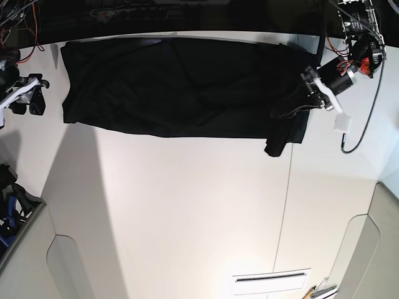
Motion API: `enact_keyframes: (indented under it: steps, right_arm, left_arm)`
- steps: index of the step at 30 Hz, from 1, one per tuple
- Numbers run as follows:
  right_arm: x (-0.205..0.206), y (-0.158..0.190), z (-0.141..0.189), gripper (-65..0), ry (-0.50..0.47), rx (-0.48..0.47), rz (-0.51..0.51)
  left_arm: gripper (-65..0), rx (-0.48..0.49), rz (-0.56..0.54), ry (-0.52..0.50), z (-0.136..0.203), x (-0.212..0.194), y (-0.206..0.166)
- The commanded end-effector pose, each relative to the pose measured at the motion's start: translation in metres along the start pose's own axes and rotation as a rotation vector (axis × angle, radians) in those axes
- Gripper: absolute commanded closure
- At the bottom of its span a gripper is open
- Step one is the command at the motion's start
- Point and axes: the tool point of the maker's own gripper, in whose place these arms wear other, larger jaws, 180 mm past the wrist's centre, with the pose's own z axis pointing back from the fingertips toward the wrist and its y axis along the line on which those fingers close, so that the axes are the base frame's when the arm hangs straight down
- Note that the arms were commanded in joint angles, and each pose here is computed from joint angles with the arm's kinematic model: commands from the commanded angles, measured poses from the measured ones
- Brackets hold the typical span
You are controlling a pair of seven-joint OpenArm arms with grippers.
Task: Fold the T-shirt properly
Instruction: 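Grasp the other shirt end with the left gripper and fold it toward the right gripper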
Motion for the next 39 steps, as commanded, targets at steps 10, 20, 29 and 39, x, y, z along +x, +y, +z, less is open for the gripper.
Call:
enact_keyframes:
  steps: [10, 20, 29, 39]
  right_arm:
    - [0.013, 0.0, 0.005, -29.9, -0.047, 0.006, 0.011]
    - [0.014, 0.002, 0.004, -29.9, -0.052, 0.015, 0.008]
    - [-0.003, -0.006, -0.007, -30.0, -0.013, 0.023, -0.05]
    - [-0.06, 0.005, -0.044, -44.7, 0.052, 0.246, -0.366]
  left_arm:
    - [0.0, -0.078, -0.068, 0.092, -0.044, -0.017, -0.027]
    - [-33.3, -0.191, -0.045, 0.063, -0.046, -0.011, -0.053]
    - [-33.2, -0.186, -0.134, 0.073, -0.043, -0.003, -0.064]
    - [-33.2, -0.163, -0.144, 0.082, -0.043, -0.005, -0.06]
